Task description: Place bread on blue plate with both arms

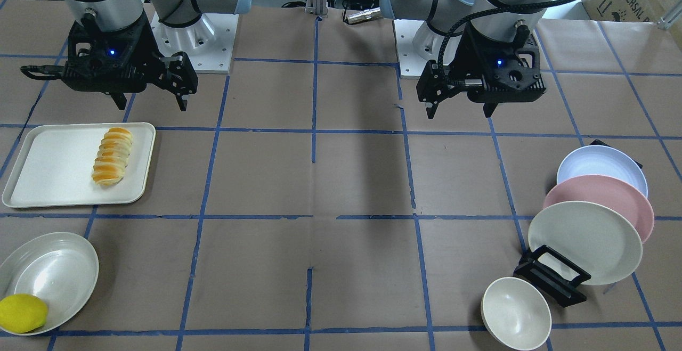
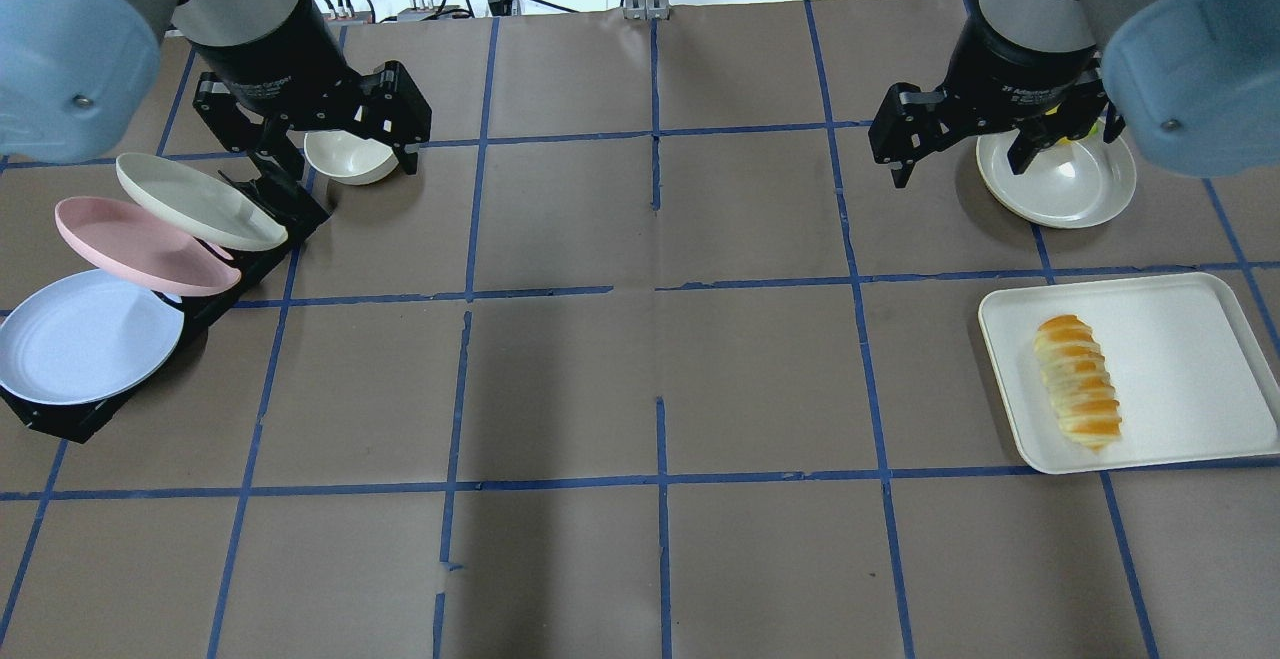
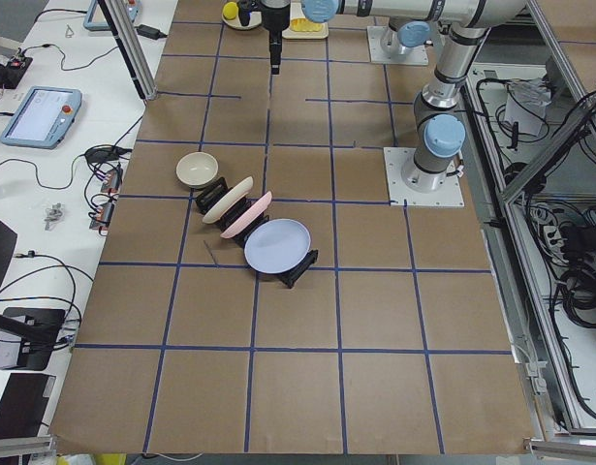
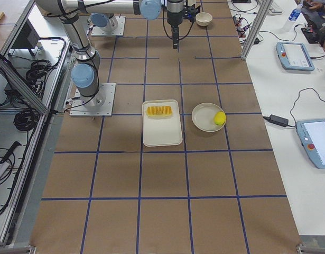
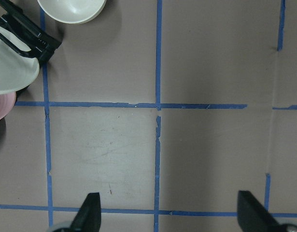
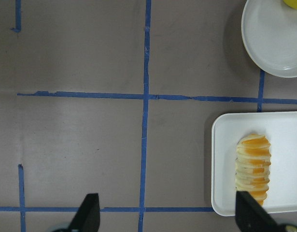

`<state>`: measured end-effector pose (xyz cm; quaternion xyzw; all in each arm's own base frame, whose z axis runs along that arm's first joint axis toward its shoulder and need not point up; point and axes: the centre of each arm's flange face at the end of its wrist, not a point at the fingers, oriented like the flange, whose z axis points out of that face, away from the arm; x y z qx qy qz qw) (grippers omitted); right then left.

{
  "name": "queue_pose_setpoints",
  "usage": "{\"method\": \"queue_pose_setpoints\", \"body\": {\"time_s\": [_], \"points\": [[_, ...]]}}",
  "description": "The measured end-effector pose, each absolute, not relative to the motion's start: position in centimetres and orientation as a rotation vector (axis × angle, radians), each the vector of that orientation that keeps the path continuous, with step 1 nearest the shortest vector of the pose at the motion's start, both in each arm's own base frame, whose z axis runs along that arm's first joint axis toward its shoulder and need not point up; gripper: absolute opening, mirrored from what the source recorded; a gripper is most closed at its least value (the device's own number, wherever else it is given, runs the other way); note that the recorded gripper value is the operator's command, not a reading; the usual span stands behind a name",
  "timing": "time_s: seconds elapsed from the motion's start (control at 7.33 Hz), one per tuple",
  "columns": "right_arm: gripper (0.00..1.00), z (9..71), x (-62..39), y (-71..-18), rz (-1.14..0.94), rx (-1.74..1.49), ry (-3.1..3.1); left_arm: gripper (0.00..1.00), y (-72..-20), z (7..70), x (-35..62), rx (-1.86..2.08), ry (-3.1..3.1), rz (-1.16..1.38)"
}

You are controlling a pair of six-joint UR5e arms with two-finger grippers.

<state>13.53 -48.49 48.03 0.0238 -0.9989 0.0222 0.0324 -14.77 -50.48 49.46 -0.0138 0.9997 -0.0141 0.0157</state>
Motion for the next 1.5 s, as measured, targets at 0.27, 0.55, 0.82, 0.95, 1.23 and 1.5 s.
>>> {"method": "queue_pose_setpoints", "body": {"time_s": [0.27,0.55,0.82,0.95,1.23,1.5], "points": [[1.00,48.0,13.5,-48.5,0.069,0.073,-3.075,1.00,-50.2,49.4,-14.7,-0.029,3.109,-0.038],[1.00,48.1,13.5,-48.5,0.069,0.073,-3.075,1.00,-50.2,49.7,-13.5,0.018,3.098,-0.046],[1.00,47.7,13.1,-48.7,0.059,0.057,-3.075,1.00,-50.7,50.3,-6.9,0.039,3.101,-0.050],[1.00,47.3,12.1,-49.0,0.047,0.028,-3.075,1.00,-50.8,50.2,-2.5,0.058,3.113,-0.044],[1.00,44.7,7.7,-49.0,-0.028,-0.043,-3.077,0.98,-50.2,49.8,7.1,0.122,3.129,-0.037],[1.00,41.6,2.3,-47.9,-0.044,-0.057,-3.078,0.98,-48.0,48.6,18.3,0.165,3.147,-0.004]]}}
